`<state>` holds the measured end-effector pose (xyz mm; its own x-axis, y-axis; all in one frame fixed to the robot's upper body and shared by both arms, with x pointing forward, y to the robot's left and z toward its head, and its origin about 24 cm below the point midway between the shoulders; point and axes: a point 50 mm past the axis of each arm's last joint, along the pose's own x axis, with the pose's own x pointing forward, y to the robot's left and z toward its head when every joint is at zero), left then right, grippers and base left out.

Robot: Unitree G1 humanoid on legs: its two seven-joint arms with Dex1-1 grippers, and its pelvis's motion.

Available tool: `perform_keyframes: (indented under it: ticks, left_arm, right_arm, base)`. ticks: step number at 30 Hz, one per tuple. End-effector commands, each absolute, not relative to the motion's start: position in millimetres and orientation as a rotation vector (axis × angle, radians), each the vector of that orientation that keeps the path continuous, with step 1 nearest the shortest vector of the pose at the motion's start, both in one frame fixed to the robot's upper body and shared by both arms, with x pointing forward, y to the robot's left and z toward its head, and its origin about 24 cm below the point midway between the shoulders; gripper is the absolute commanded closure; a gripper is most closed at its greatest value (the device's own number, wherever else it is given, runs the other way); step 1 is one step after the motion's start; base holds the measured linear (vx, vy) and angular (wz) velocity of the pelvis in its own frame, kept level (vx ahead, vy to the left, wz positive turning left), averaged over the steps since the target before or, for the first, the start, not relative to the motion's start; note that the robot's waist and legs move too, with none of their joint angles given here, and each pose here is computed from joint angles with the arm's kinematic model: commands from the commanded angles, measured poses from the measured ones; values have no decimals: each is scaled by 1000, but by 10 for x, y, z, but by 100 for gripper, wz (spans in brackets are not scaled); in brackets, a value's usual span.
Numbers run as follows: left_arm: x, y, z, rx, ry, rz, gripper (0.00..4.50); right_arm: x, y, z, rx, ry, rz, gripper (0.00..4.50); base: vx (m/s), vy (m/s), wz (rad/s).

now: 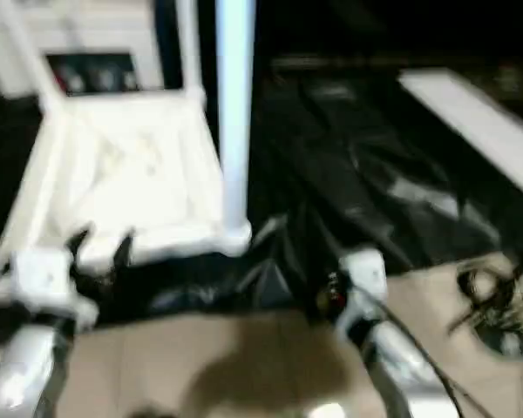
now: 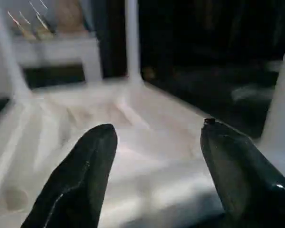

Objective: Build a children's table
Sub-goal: Rotate leg to tighten

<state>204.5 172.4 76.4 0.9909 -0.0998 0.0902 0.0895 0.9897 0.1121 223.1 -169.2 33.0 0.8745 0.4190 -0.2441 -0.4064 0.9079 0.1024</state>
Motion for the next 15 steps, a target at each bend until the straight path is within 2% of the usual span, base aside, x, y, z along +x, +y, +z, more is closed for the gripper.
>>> perform_keyframes:
  ticks: [1, 3, 8, 15]
  left_arm:
    - [2029, 1765, 746, 141, -83, -66, 128]
    - [2022, 1777, 748, 137, -90, -46, 128]
    - [2013, 1828, 743, 128, -83, -5, 128]
    - [1996, 1917, 717, 134, -70, 62, 128]
  right_arm:
    - [2282, -1563, 401, 14, 219, 489, 1]
    - [2304, -1520, 391, 19, 224, 510, 1]
    - [2364, -1499, 412, 53, 208, 510, 1]
    - [2340, -1429, 391, 18, 210, 624, 1]
  base:
    - [39, 18, -29]
    - [57, 31, -11]
    - [39, -39, 54]
    - [7, -157, 7]
